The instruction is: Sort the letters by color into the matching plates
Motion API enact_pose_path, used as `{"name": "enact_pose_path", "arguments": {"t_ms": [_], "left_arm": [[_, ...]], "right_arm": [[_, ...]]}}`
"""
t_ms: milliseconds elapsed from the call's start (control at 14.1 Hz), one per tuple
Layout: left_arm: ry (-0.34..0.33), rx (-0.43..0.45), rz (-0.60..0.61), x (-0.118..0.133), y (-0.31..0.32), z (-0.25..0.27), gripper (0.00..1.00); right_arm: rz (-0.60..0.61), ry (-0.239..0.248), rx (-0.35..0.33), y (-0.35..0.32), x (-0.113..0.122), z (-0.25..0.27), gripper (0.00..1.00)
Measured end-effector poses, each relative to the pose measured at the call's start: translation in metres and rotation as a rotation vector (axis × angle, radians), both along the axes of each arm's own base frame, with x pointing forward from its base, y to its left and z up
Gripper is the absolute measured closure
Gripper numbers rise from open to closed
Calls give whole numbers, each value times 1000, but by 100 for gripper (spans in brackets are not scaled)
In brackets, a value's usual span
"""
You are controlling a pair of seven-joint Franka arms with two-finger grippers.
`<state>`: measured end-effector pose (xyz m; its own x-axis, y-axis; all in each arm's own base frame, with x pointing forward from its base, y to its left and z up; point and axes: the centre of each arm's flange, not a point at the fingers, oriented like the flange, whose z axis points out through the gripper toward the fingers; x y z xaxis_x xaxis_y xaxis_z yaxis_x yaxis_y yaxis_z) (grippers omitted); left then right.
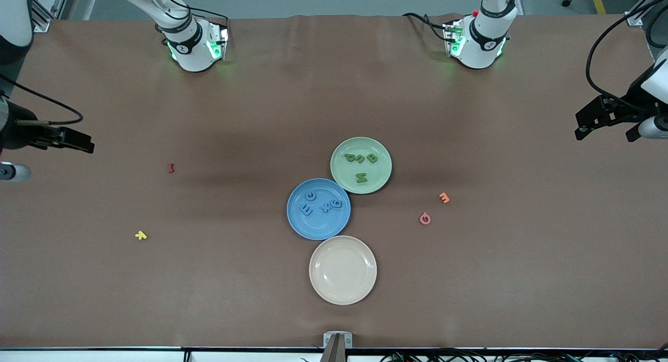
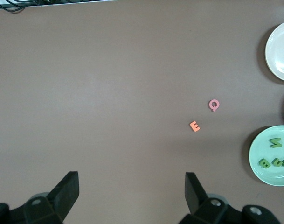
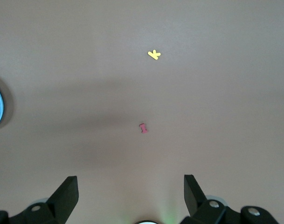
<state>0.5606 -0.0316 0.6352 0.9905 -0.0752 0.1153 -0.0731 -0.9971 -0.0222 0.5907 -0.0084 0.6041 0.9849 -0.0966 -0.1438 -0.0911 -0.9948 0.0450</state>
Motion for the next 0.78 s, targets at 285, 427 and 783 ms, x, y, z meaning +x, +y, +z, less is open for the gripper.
{"name": "enact_pose_path", "arguments": {"t_ms": [285,427,783], "left_arm": [[0,-8,-1,0,-1,0,0],[2,-12,-1,0,-2,-1,0],[15,-11,-1,4,-3,-8,0]], "right_arm": [[3,-23,3,-3,-17,4,0],[13,-31,4,-9,-23,8,0],[56,-50,29,-35,-54,26,0]]}}
